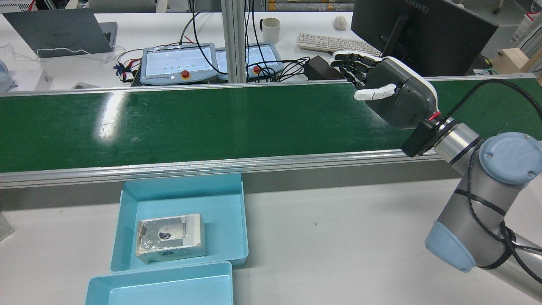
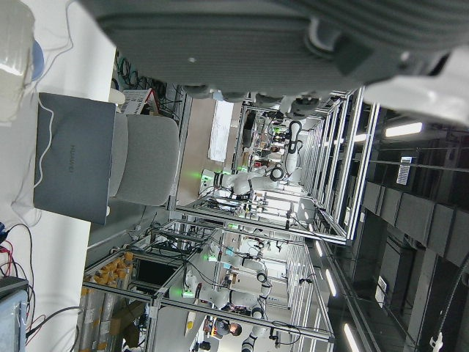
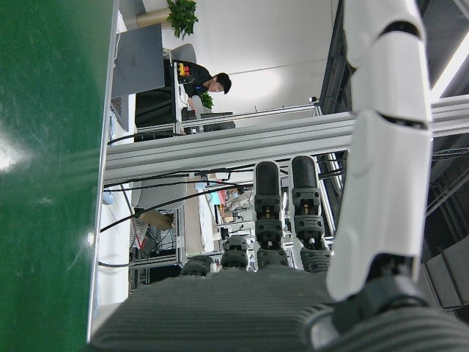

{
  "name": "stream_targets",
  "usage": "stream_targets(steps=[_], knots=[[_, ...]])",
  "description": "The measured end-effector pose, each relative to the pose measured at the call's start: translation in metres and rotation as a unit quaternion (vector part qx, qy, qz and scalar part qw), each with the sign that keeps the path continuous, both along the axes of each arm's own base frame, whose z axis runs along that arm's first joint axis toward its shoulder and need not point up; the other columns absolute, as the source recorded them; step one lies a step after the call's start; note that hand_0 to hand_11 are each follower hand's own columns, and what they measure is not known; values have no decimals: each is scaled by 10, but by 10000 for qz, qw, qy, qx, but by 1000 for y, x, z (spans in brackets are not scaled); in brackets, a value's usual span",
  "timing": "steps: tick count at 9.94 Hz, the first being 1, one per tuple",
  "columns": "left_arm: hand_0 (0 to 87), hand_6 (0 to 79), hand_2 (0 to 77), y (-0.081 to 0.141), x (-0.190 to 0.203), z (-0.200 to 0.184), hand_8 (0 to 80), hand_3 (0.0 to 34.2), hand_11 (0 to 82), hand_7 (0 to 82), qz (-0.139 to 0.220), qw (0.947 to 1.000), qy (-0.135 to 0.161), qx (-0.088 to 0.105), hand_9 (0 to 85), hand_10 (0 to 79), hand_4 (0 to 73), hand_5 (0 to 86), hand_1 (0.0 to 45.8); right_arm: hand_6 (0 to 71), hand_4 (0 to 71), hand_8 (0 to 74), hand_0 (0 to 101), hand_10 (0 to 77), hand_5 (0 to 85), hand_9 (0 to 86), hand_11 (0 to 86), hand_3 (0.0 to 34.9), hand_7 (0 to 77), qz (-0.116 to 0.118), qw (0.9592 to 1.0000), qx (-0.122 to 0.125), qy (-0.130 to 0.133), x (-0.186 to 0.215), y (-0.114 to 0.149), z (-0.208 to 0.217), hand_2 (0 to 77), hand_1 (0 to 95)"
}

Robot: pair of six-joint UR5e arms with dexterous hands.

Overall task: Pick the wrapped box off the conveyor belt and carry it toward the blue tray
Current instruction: 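Lower the open right hand toward the conveyor belt surface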

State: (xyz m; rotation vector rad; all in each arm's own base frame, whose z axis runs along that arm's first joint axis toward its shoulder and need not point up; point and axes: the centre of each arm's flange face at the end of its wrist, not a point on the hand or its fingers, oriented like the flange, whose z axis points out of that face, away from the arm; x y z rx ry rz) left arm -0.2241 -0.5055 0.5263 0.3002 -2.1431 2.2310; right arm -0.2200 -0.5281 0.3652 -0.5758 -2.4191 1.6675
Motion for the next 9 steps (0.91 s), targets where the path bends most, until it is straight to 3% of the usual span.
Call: stream_targets(steps=[2,3,4,5,6,7,9], knots=[[0,0,11,0,0,0,5,0,5,5,0,10000,0,0,0,5,0,11,0,125,273,27,476,22,235,93,33,7,305,56,9999,-76,86,-4,-18,5,147,115],[0,0,11,0,0,0,5,0,0,5,0,10000,0,0,0,5,0,11,0,93,240,27,489,0,240,87,22,8,251,61,9999,-39,98,-4,-35,-3,196,191],[0,0,5,0,0,0,5,0,5,5,0,10000,0,0,0,5,0,11,0,93,240,27,489,0,240,87,22,8,251,40,9999,61,140,1,-48,-15,196,191],[0,0,11,0,0,0,5,0,0,5,0,10000,0,-1,0,0,0,11,0,44,104,5,529,0,213,33,16,115,175,12,9996,175,222,12,-59,-26,245,229],[0,0,11,0,0,0,5,0,0,5,0,10000,0,0,0,0,0,11,0,44,104,5,529,0,213,33,16,115,175,34,9992,253,309,28,-67,-31,245,229],[0,0,11,0,0,0,5,0,5,5,0,10000,0,0,0,0,0,11,0,54,120,5,530,0,207,33,16,158,202,103,9988,289,378,45,-73,-33,169,185],[0,0,11,0,0,0,5,0,0,5,0,10000,0,0,0,5,0,11,0,60,131,5,505,0,218,33,16,149,218,168,9984,261,465,57,-79,-29,136,169]])
